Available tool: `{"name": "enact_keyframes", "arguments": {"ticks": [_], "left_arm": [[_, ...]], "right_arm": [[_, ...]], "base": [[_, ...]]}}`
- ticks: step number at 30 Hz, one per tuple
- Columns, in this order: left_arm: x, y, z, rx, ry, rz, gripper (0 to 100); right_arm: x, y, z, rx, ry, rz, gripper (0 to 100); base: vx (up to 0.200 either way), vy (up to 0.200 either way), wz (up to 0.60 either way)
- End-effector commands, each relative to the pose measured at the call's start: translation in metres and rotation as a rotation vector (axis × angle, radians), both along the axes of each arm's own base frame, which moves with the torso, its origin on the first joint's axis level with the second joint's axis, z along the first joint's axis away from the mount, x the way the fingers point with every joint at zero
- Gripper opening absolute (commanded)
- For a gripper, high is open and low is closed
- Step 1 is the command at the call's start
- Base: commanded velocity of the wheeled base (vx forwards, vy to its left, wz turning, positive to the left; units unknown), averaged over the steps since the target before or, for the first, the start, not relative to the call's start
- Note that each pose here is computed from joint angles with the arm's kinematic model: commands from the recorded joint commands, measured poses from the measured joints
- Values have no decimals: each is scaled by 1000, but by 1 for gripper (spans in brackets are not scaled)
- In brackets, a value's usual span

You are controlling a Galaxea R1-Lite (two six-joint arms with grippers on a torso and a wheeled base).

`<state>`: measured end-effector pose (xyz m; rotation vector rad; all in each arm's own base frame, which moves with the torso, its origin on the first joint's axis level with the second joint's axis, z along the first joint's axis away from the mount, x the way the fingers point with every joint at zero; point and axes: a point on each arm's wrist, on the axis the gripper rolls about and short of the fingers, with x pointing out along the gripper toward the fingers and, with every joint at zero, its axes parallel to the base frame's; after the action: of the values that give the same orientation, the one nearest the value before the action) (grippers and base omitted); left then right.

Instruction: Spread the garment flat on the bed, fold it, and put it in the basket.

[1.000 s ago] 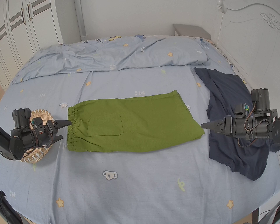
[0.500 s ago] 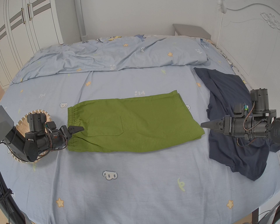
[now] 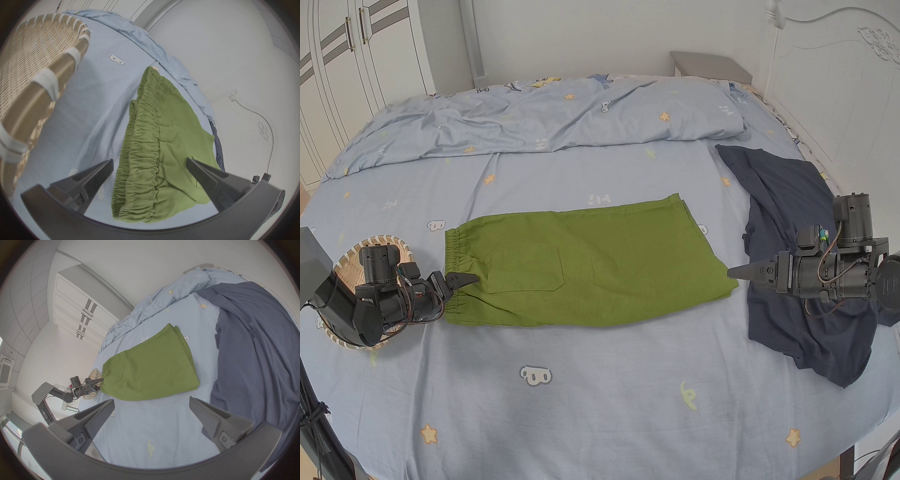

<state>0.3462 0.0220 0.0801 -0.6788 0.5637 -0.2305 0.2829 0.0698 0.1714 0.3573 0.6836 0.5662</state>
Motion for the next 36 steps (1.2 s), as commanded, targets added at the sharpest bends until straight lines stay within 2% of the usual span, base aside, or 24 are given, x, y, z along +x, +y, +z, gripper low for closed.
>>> {"name": "enact_keyframes", "arguments": {"ticks": [1,6,9,13,18,19,28,31,32,36], "left_arm": [[4,-2,-4,-6,9,-5,100],[12,-5,-19,-42,56,-7,100],[24,-4,-26,-122,90,18,100],[33,-3,-26,-202,107,30,100],[34,0,-22,-235,102,6,100],[33,0,-22,-236,104,7,0],[28,1,-5,-254,80,1,0],[22,0,17,-254,32,-5,0],[22,0,17,-254,32,-5,0],[10,-3,44,-261,7,-11,0]], "right_arm": [[1,1,-1,-1,3,2,100],[1,0,-1,-1,3,0,100],[1,0,-1,-2,3,1,100],[3,1,-5,-4,16,1,100],[6,1,-8,-2,12,0,100],[6,1,-8,-3,14,0,100],[10,0,-11,-4,19,-7,100],[10,-1,-10,-3,16,-12,100],[10,-1,-10,-3,16,-12,100],[21,-3,-21,-7,37,-24,100]], "base": [[0,0,0],[0,0,0],[0,0,0],[0,0,0],[0,0,0],[0,0,0],[0,0,0],[0,0,0],[0,0,0],[0,0,0]]}}
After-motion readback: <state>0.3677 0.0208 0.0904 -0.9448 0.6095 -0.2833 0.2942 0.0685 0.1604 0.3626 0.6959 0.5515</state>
